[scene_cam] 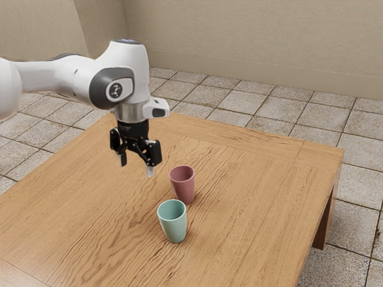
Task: Place the right cup onto the left cup
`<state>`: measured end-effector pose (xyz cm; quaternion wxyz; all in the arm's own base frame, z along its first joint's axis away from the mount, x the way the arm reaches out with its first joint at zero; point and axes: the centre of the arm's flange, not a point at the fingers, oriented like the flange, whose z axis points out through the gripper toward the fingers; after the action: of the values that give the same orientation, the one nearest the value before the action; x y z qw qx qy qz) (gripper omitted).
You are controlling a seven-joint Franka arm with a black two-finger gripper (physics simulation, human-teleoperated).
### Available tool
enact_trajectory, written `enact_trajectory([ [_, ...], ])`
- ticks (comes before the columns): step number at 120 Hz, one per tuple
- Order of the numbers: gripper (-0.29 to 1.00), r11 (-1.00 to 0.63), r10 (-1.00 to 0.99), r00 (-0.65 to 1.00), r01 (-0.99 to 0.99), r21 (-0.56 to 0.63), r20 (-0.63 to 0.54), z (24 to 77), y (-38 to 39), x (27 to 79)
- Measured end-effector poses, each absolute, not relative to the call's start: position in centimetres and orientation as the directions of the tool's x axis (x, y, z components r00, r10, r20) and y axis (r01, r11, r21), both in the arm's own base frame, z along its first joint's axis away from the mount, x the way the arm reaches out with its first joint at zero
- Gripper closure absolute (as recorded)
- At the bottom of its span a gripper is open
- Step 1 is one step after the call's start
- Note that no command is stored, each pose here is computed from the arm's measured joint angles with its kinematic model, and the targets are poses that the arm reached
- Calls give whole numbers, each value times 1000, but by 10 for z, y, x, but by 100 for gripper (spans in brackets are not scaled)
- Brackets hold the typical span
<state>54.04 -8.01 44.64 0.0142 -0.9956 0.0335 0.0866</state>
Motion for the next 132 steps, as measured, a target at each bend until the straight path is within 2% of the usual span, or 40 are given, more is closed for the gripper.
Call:
enact_trajectory([
  [27,0,-991,-133,981,-136,-7,-141,414,-132,522],
  [64,0,-979,-202,975,-202,12,-87,412,-190,509],
  [132,0,-990,-139,986,-138,16,-93,351,-192,524],
])
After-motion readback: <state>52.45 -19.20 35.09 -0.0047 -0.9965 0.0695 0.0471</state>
